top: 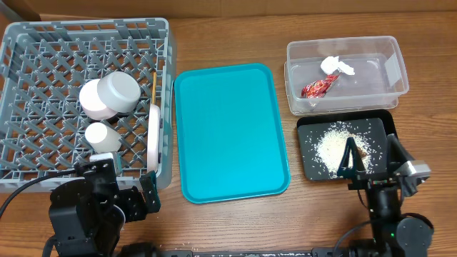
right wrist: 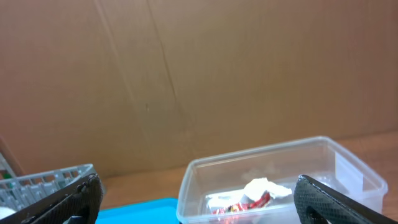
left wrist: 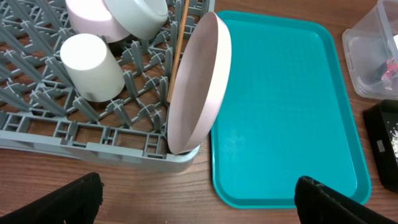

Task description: Sort waste into correct bins and load items into the dishwasher

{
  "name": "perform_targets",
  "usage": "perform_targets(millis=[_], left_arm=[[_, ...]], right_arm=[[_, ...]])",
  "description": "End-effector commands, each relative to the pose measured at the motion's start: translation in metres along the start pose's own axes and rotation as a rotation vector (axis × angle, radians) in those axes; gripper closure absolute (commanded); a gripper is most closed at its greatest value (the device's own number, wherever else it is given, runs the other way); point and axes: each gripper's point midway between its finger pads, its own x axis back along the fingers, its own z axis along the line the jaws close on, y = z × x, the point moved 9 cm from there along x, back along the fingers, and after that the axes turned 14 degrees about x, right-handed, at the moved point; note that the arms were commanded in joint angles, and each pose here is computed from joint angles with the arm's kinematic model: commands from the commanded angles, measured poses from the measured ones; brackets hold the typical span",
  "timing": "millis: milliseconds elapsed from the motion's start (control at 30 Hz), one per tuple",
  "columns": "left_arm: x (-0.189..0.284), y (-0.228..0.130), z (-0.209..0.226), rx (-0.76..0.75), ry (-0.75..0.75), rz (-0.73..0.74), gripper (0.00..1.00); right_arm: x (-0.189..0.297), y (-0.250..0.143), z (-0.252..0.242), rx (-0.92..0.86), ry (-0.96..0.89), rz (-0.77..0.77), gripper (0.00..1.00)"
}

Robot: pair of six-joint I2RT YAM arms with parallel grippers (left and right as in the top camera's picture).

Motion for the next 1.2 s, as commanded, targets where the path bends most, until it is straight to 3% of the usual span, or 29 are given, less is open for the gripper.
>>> perform_targets(millis=[0,267,367,1167], left_arm=[[0.0,0.0,0.0,0.013,-0.005,0.001,0.0],[0.0,0.0,0.0,0.013,-0.005,0.001,0.0],[0.0,0.0,0.0,0.013,-0.005,0.001,0.0],[0.0,0.0,0.0,0.013,-0.004,0.002,0.0]], right_arm=[[-0.002,-0.015,0.001,0.002,0.011,0.001,0.0],[-0.002,-0.072,0.007,-0.014,0.114,0.192,0.0],[-0.002,-0.071,0.01,0.06,0.154,0.175,0.0],[-0.002,-0.07,0.009,0.063,0.14,0.175,0.0]])
